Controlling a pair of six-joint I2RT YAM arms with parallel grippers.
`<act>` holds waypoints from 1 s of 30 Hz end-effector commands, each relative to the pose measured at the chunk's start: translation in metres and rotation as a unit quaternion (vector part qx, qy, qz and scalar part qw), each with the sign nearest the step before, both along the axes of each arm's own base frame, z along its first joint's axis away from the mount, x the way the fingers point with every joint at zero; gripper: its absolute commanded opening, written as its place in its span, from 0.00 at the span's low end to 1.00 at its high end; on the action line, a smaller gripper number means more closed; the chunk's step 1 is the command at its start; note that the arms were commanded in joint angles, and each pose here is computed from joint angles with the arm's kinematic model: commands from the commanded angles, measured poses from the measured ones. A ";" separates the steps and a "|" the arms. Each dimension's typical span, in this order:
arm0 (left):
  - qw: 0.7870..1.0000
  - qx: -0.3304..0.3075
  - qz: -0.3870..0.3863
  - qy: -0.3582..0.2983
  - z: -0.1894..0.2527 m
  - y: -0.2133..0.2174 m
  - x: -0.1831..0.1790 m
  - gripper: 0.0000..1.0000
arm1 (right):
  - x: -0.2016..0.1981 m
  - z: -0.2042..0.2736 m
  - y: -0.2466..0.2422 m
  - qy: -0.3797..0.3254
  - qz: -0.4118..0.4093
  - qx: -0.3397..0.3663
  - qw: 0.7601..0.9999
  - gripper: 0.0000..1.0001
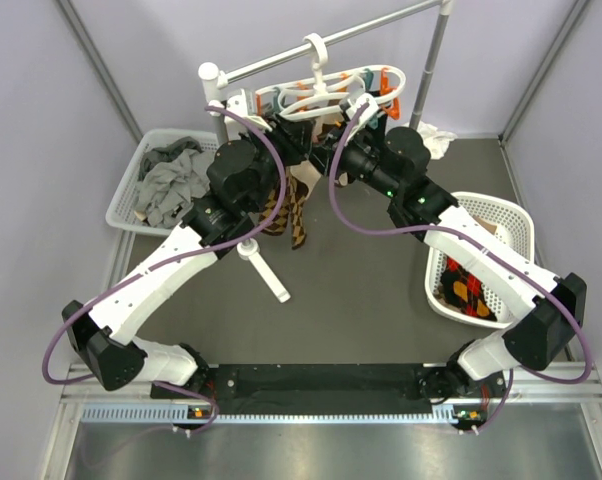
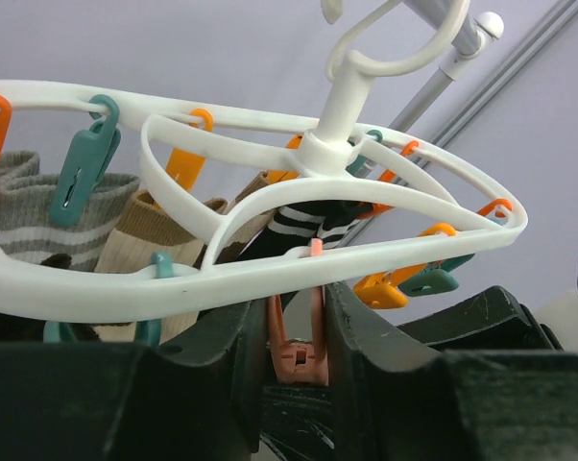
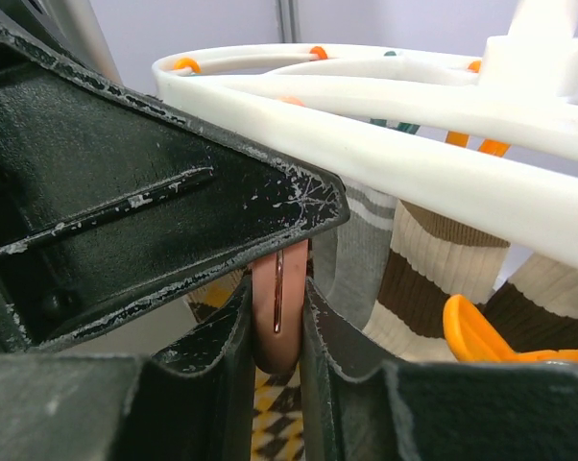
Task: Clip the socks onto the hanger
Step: Open the clamp at the hanger, then pick up the sock from the bin.
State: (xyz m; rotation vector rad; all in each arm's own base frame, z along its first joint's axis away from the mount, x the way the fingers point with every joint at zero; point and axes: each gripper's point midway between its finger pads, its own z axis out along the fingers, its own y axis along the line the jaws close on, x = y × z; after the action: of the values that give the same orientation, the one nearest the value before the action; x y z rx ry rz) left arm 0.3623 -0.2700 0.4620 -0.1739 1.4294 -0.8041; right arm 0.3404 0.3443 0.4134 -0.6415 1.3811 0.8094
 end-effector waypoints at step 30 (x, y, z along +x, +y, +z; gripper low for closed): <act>0.998 0.060 0.011 -0.029 -0.010 -0.002 0.009 0.15 | -0.058 -0.136 -0.257 0.257 -0.385 -0.137 0.876 0.62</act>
State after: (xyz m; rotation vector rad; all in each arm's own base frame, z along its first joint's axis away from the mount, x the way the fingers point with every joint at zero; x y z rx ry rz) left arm 0.3657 -0.2668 0.4631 -0.0969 1.3956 -0.7159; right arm 0.2906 0.1549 0.3199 -0.2650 1.9176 0.2958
